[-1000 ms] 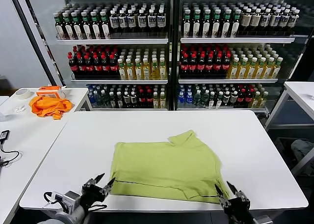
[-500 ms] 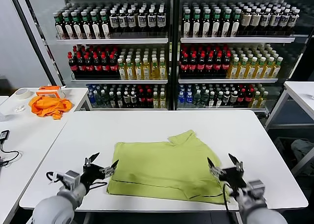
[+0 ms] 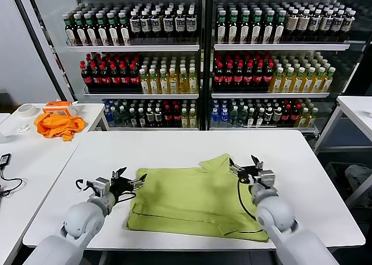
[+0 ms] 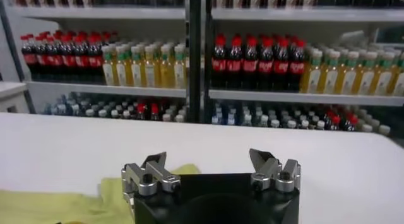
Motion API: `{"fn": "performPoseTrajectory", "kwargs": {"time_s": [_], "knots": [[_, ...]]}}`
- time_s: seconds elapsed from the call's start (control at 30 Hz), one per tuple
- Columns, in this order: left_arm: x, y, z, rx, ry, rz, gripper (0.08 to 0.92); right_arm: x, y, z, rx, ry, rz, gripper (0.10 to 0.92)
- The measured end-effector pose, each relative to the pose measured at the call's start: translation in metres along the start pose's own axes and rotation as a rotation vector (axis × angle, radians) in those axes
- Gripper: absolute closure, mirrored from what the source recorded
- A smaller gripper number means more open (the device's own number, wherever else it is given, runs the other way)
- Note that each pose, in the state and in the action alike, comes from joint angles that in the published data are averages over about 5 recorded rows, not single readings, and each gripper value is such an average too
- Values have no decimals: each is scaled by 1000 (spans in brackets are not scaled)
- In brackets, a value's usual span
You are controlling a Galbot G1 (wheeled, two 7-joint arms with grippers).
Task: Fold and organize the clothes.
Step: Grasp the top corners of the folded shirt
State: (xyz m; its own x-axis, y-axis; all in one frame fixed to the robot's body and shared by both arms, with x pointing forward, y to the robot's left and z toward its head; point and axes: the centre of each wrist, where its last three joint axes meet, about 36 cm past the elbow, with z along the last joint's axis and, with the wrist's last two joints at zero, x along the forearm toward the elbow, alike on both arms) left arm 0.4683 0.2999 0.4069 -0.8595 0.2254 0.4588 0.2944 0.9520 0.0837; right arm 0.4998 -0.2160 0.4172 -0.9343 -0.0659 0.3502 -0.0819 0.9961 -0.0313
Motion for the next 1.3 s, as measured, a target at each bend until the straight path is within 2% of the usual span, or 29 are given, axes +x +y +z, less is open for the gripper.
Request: {"fn": "performPoseTrajectory", "kwargs": {"time_s": [0.33, 0.67, 1.1, 1.2, 1.3], "knots": [[-31, 20, -3, 3, 37, -18, 177, -42, 23, 6, -26, 69, 17, 200], [-40, 23, 2, 52, 46, 20, 177, -66, 35, 1, -51, 102, 39, 200], [-46, 22, 15, 69, 45, 28, 177, -80, 46, 2, -61, 150, 43, 200], [-46, 22, 17, 73, 43, 29, 183, -80, 46, 2, -60, 159, 46, 240], [-47, 22, 19, 78, 38, 32, 226, -80, 46, 3, -62, 165, 43, 324]]}}
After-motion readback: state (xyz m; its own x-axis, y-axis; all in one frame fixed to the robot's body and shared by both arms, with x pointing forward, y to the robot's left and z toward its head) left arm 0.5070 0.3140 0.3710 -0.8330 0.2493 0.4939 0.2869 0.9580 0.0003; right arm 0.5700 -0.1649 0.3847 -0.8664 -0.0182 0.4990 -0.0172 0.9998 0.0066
